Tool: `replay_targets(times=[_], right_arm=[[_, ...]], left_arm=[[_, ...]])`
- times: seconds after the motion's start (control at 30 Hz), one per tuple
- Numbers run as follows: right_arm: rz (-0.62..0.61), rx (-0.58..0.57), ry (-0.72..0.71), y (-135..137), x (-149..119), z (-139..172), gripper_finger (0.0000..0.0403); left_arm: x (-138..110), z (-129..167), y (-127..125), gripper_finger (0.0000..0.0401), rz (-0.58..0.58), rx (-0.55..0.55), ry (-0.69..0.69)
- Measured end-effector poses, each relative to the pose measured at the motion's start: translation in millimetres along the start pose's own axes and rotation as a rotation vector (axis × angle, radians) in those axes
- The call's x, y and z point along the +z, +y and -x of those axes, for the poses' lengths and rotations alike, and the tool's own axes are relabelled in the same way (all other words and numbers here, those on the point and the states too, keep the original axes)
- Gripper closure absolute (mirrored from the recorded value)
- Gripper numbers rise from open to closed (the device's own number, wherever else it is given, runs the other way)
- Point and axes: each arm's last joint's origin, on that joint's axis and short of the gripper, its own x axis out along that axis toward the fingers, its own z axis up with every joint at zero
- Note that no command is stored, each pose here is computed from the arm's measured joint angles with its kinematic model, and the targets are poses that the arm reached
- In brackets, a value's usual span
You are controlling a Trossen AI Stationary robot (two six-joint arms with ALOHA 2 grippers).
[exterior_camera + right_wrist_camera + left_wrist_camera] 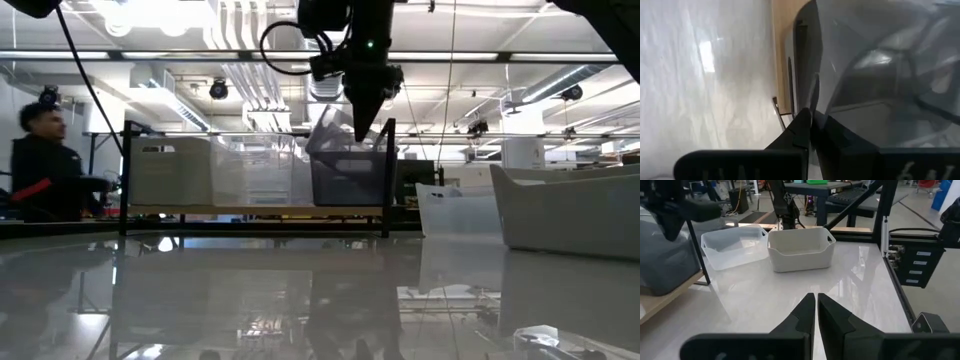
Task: Stack baskets on shelf by color
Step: Stack the bottom black bin on top of the black bin on the shelf
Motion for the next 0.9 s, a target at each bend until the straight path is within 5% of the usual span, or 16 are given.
replay_targets(times=[0.2,0.53,0.73,0.9], right_arm=[[0.004,-0.035,0.004,-2.4,3.1,6.3,0.0362],[-0.048,-0.093,-0.1,0.8,-1.7,59.8,0.0264],[-0.039,-0.089,-0.128,15.1,-14.5,63.2,0.0274],[-0.048,-0.088,-0.277,28.7,-39.5,65.2,0.0291]], left_arm=[[6.0,-5.3,2.9,0.0398,0.021,0.057,-0.03],[28.0,-28.1,24.7,0.0398,0.046,0.171,-0.056],[56.5,-49.2,64.2,0.0398,-0.029,0.276,-0.062],[80.3,-73.3,126.0,0.0398,-0.003,0.259,0.013]])
